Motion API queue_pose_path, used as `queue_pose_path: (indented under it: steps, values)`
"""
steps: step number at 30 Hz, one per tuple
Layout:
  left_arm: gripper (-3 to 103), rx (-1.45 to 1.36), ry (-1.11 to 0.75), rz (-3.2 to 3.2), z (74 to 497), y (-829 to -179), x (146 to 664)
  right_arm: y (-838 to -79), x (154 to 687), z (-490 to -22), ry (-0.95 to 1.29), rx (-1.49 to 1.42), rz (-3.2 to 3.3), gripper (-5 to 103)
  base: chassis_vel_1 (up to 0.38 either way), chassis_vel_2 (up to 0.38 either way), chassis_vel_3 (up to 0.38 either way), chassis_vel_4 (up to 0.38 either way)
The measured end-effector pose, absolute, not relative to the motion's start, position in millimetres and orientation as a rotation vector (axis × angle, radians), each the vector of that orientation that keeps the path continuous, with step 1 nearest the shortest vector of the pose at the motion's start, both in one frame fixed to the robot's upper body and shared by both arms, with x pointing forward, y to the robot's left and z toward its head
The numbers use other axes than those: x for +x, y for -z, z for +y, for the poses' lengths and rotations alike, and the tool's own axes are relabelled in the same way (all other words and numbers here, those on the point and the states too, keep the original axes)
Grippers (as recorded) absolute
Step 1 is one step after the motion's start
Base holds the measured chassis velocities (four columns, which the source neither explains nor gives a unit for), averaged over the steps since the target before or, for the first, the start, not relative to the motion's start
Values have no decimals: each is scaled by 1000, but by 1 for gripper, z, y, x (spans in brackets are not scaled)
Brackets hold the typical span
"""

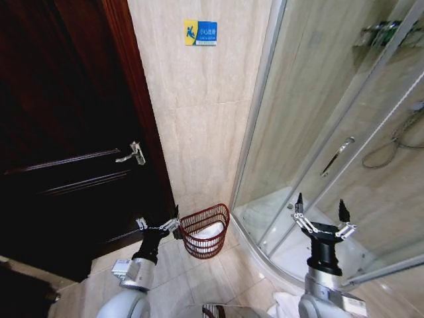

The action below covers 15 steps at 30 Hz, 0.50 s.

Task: Discard the used towel into the hamper.

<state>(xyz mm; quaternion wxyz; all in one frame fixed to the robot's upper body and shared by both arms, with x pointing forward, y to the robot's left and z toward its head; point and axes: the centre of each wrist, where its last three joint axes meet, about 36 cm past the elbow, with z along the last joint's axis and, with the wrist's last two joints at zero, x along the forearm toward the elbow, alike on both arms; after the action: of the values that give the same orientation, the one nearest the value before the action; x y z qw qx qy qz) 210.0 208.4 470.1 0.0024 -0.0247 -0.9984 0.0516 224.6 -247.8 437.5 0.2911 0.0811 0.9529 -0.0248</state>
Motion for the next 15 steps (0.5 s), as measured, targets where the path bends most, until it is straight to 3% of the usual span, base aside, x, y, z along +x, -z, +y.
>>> queue_pose_path:
  steps: [15]
  values:
    - [100, -79, -161, -3131, 209, -469, 211, -491, 207, -280, 200, 311, 2329, 100, 0, 0, 0, 0]
